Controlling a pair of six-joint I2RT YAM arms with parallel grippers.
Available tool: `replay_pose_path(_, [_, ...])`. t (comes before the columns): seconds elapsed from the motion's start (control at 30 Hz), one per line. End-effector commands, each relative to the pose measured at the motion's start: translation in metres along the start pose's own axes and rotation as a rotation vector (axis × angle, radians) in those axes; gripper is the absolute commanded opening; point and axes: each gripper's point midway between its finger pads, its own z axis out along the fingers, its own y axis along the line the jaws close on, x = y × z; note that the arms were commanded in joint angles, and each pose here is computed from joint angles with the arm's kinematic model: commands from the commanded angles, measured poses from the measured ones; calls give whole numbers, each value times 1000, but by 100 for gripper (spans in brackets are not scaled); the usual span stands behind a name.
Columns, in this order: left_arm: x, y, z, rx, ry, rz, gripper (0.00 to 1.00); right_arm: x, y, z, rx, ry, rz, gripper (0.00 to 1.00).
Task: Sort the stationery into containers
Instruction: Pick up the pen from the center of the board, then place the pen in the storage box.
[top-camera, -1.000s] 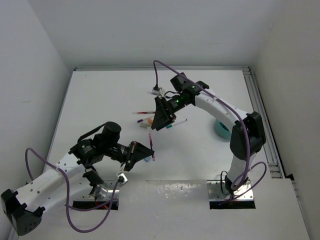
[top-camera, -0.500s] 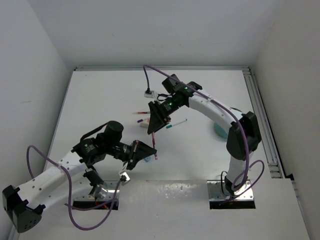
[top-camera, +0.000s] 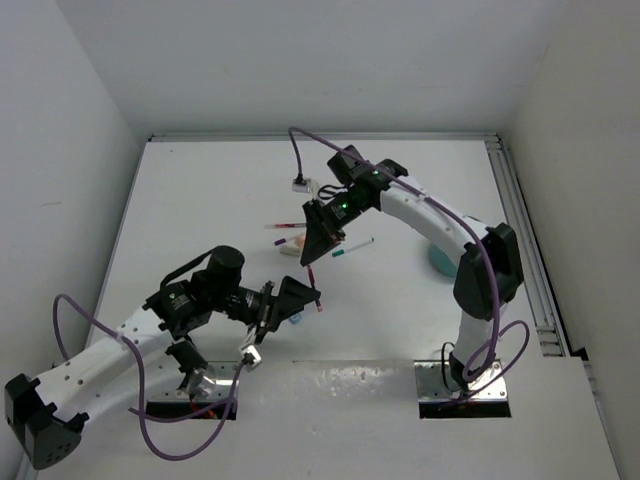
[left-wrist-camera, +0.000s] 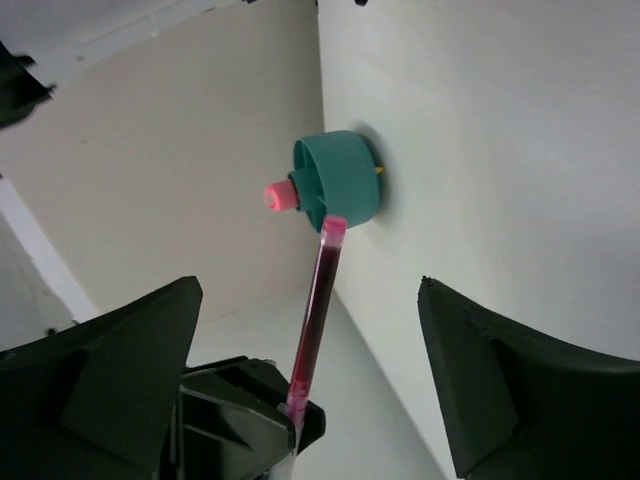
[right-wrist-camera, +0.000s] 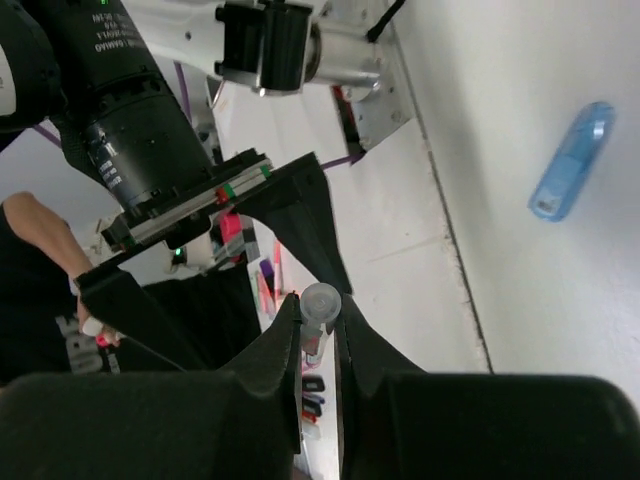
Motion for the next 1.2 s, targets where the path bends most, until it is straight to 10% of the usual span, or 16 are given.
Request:
replay_pose_path(0.0, [-9,38,-7,-72,45,573,100,-30,8,-48,57,-143,-112,0])
replay_pose_path(0.13, [11,72,-31,-185,192,356,100,-46,-25,-127,252,-317,-168,0])
replay_pose_path(0.5, [143,109,-81,-438,672,-1038,100,6,-93,-294,899,-804,-386,0])
replay_pose_path(1.17, [175,37,-86,-575,896,-1309,100,39,-174,-361,1312,-873,-332,0])
